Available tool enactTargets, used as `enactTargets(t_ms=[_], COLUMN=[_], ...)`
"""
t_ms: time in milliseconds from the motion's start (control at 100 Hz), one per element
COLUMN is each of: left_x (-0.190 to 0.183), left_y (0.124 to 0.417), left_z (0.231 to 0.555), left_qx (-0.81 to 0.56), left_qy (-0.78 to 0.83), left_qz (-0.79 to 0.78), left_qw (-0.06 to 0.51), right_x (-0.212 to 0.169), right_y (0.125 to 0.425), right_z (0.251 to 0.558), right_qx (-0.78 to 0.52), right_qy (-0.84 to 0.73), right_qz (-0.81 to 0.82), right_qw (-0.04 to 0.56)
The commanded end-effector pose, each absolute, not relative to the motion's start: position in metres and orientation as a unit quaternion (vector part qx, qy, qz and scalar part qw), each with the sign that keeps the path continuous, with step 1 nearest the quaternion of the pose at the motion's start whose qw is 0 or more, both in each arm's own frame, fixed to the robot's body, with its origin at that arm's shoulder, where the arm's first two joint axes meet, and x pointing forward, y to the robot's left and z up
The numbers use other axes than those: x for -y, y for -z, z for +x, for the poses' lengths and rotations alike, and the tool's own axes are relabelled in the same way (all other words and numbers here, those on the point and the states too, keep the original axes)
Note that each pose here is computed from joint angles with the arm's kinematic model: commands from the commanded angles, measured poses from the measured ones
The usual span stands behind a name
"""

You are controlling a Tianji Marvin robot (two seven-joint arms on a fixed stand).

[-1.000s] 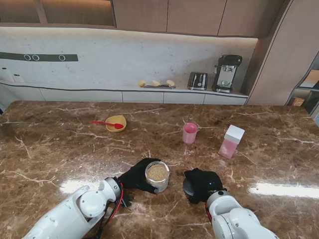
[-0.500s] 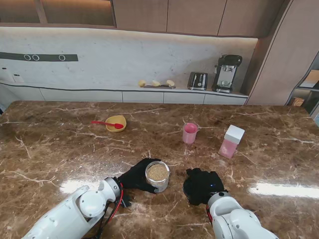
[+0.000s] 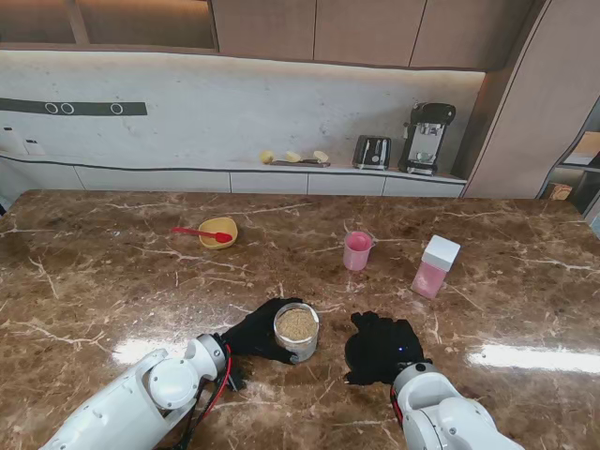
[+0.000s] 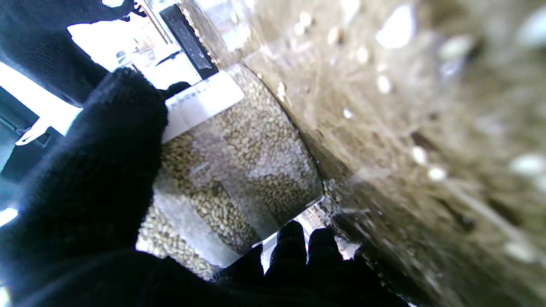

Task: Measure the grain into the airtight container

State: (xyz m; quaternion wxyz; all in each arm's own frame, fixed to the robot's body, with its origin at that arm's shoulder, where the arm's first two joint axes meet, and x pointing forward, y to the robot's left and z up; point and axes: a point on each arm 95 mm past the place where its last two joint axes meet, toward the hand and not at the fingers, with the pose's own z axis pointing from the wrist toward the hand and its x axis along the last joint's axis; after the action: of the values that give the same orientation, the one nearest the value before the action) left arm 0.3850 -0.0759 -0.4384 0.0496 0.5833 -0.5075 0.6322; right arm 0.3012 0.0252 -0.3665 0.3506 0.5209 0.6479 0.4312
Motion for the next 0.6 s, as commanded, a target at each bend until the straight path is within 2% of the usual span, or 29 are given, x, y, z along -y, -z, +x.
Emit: enactTargets(t_ms=[0, 590], left_x=[0.0568, 0.0538], left_y=[0.4802, 0.4806], left_z=[0.3571, 0.3558], left_qx=[0.531, 0.532], left_qy=[-0.58, -0.578], left_qz=[0.615, 0.617], left_qw=[0.053, 0.053], right_x=[-0.0262, -0.0251], right_y=[0.3664, 0.3604], right_z=[0.2984, 0.2977], right_qx=[-0.644, -0.613], right_qy=[-0.431, -0.46], right_qz=[0.529, 0.537], right_qw=[0.347, 0.352])
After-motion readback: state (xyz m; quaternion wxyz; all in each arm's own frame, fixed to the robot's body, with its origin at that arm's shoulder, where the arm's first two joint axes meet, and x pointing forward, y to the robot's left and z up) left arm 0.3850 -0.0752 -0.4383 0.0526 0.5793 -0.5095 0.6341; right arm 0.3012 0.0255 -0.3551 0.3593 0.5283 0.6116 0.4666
